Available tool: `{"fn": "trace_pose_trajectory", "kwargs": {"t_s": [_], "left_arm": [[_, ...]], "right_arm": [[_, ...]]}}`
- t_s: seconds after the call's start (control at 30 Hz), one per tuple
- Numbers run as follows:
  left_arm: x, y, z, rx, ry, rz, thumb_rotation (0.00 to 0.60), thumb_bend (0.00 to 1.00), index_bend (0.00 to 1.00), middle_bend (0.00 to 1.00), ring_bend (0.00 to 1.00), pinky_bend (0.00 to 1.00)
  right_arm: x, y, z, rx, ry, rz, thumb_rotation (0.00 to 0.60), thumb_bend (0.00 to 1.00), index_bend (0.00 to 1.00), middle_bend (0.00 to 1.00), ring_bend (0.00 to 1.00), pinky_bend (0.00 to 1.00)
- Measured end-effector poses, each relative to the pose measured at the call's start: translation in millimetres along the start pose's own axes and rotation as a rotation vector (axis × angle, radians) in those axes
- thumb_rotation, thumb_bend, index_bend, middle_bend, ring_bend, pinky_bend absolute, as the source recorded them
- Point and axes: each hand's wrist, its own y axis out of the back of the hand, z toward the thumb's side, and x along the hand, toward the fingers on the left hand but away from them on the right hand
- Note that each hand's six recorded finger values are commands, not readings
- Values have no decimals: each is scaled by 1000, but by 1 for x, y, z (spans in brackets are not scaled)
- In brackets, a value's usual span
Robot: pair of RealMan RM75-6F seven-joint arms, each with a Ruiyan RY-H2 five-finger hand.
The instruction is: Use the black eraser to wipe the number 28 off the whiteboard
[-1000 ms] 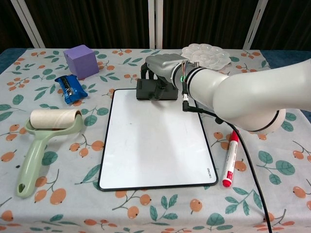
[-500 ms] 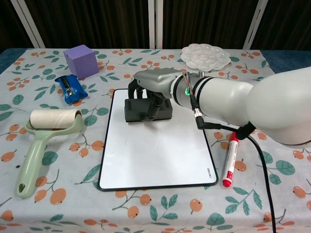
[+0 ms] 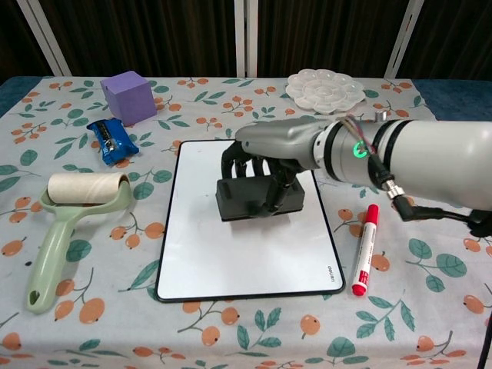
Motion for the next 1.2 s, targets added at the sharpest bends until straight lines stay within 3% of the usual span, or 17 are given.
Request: {"fn": "trace_pose_trajectory", "kwargs": {"t_s": [0.1,0.2,0.33,0.4,0.63,0.73,0.87,0.93,1.0,1.07,1.13,1.2], "left_arm": [[-1,2,2,-1,-7,7,600,0,83,41,44,156],[-2,2,4,-2,-12,12,600,0,83,41,44,156],[-3,1,7,-3,-22,10,600,0,83,41,44,156],[-3,0,9,-6,-27,8,600,0,83,41,44,156],[-4,-10,15,-10,-40,-12,600,0,83,41,44,156],[-3,-13,16,-7,-41,-19,600,0,83,41,44,156],[-3,-16,16,-5,-38,-28,600,0,83,41,44,156],[-3,-16,16,-5,-37,-29,600,0,83,41,43,156],[-3,-16,16,-5,-37,-28,600,0,83,41,44,156],[-3,-16,15,-5,-36,-26,600,0,83,41,44,156],[-4,-15,15,-5,-35,-23,600,0,83,41,44,156],[-4,-14,15,-6,-35,-19,600,0,83,41,44,156]], "right_arm": [[13,17,-8,-20,2,-66,600,386,829,766,667,738],[31,41,-20,-19,-1,-177,600,386,835,767,667,738],[76,76,-67,31,-77,-366,600,384,836,768,667,738],[99,79,-96,38,-141,-401,600,385,835,768,666,738],[145,39,-182,36,-337,-328,600,385,837,768,666,738],[157,16,-206,31,-383,-290,600,385,840,768,666,738],[159,-9,-218,15,-397,-242,600,367,810,763,665,724],[158,-19,-220,15,-396,-216,600,346,725,712,628,688],[156,-24,-221,11,-394,-199,600,307,571,586,501,605],[155,-28,-220,0,-388,-184,600,239,263,323,232,400],[154,-31,-219,-7,-378,-169,600,166,54,95,51,157],[154,-32,-219,-1,-371,-156,600,90,0,0,0,8]]}}
